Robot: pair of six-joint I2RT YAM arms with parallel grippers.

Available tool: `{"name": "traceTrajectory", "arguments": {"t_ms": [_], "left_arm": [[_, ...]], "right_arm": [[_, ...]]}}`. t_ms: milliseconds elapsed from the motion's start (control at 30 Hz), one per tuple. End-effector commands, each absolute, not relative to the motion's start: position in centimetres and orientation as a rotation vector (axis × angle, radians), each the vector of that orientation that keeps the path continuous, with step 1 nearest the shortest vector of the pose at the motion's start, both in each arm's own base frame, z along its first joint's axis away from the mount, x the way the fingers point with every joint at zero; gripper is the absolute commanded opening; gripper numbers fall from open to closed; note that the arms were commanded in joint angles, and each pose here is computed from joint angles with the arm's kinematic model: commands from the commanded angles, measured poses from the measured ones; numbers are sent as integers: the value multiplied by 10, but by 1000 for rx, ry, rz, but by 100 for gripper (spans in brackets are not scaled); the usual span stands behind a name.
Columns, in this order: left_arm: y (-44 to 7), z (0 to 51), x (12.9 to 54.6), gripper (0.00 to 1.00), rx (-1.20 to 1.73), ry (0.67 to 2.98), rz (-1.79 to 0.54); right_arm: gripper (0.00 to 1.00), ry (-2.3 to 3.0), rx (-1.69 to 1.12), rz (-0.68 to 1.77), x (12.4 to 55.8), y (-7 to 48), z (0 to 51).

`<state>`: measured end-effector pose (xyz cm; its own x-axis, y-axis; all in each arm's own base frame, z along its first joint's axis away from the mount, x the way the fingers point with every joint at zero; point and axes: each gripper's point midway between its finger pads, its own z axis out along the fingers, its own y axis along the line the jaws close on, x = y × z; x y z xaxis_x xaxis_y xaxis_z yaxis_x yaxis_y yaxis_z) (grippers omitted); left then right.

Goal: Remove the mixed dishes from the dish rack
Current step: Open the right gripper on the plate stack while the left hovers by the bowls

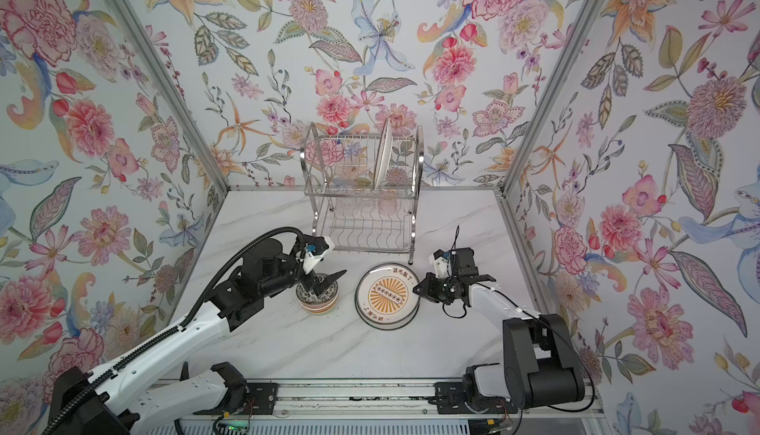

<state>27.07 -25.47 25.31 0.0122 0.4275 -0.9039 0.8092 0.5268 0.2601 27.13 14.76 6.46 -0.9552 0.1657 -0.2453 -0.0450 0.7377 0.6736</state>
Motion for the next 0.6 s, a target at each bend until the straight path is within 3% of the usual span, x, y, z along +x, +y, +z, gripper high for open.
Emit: {"name": "traceTrajectory", "arguments": {"t_ms": [0,567], "left_arm": [[-256,263,272,99,1092,1587,-419],[-263,268,273,99,1110,1566,-440]], "right_arm": [[0,2634,38,1083,269,154,63],[24,2659,64,1018,273,144,55]]}}
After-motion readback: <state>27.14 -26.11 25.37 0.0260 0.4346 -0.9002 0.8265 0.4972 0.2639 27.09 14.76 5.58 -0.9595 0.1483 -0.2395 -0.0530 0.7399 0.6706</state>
